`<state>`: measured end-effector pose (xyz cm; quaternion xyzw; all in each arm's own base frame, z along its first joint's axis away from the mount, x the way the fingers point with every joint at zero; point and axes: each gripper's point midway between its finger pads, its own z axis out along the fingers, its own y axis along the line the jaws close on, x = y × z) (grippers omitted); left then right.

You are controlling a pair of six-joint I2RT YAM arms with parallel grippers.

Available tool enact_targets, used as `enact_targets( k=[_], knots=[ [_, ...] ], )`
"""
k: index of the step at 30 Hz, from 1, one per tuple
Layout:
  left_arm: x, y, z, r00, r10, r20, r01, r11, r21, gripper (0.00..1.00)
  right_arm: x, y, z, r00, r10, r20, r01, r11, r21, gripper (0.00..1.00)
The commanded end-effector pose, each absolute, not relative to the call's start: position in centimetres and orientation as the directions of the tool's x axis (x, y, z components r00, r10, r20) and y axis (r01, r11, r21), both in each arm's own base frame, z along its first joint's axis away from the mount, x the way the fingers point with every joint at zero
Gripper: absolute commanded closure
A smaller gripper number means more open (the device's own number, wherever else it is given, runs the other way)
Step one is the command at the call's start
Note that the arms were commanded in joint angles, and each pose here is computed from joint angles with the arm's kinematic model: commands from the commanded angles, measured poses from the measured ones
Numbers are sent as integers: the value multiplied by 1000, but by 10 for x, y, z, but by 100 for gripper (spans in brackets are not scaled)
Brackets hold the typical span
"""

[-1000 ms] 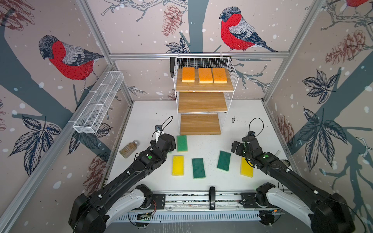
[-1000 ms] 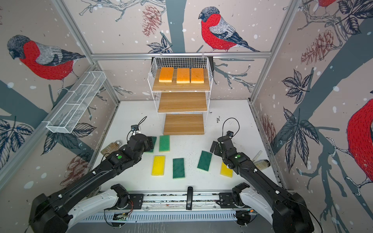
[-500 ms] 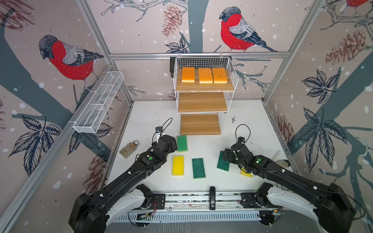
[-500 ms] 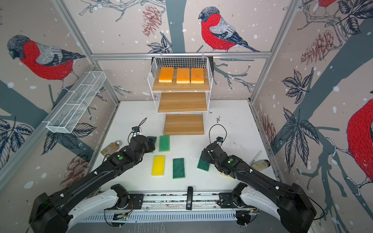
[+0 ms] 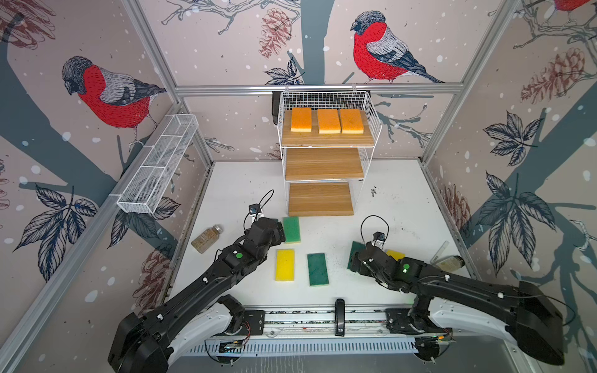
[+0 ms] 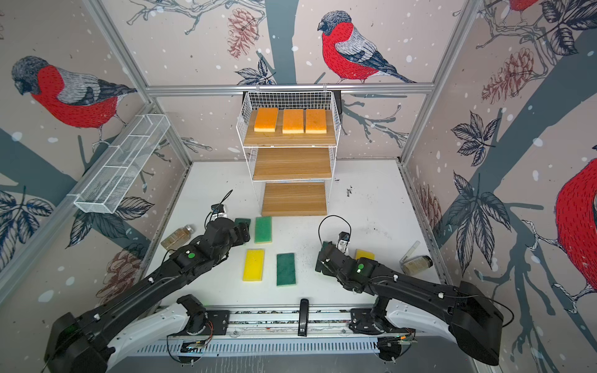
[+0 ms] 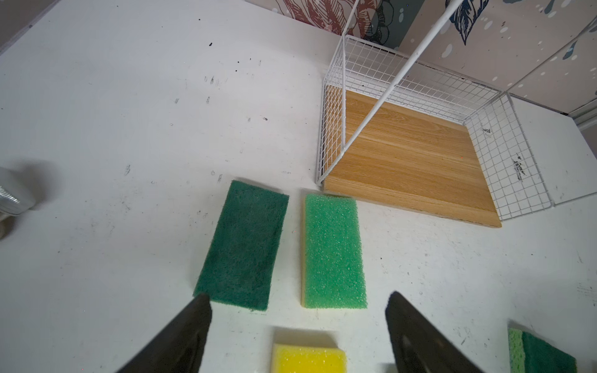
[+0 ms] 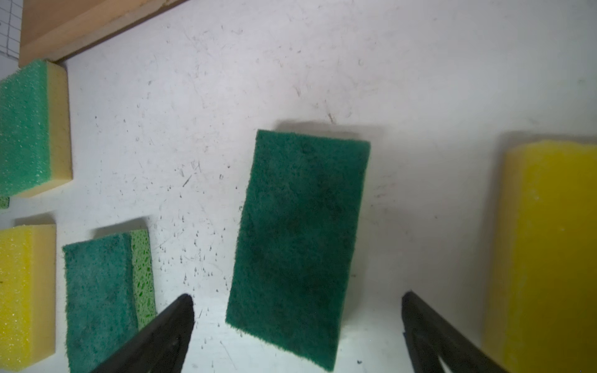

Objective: Place and organize the cleaning sponges onto the shelf
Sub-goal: 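Move the right gripper over the dark green pad while the left hovers, then lower the right gripper around the dark green scouring pad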

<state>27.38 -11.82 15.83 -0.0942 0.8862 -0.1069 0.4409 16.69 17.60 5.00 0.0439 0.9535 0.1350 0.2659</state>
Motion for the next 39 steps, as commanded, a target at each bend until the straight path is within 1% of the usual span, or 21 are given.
enact_targets(
  k=[1, 12, 15, 16, 26, 29, 34, 35, 38, 39],
  knots=[
    [277, -121, 166, -570, -287, -770, -64, 950, -307, 15, 167, 173, 47, -843, 189, -504, 57, 963, 265, 1],
    [271, -118, 163, -564, -296, -771, -60, 946, -319, 14, 166, 181, 33, -862, 125, -490, 54, 986, 155, 2],
    [270, -117, 162, -564, -293, -772, -58, 947, -316, 14, 166, 179, 33, -857, 134, -498, 80, 988, 129, 4],
    [270, -117, 161, -566, -290, -771, -57, 947, -315, 14, 166, 176, 29, -856, 131, -499, 95, 991, 97, 4],
    [268, -115, 161, -564, -283, -776, -54, 950, -307, 14, 166, 181, 25, -862, 106, -496, 98, 994, 41, 6],
    [267, -114, 160, -562, -286, -776, -54, 949, -310, 14, 166, 184, 22, -868, 83, -489, 84, 996, 19, 8],
    [265, -113, 161, -559, -288, -778, -53, 948, -313, 14, 164, 188, 20, -875, 46, -482, 70, 997, -32, 6],
    [265, -113, 161, -557, -289, -778, -53, 948, -314, 13, 164, 188, 19, -875, 41, -482, 68, 997, -40, 6],
    [265, -112, 162, -555, -289, -780, -53, 948, -314, 13, 162, 188, 18, -879, 23, -476, 58, 996, -60, 12],
    [264, -112, 163, -555, -290, -780, -51, 948, -315, 13, 161, 189, 18, -880, 13, -476, 50, 997, -64, 12]
  ],
)
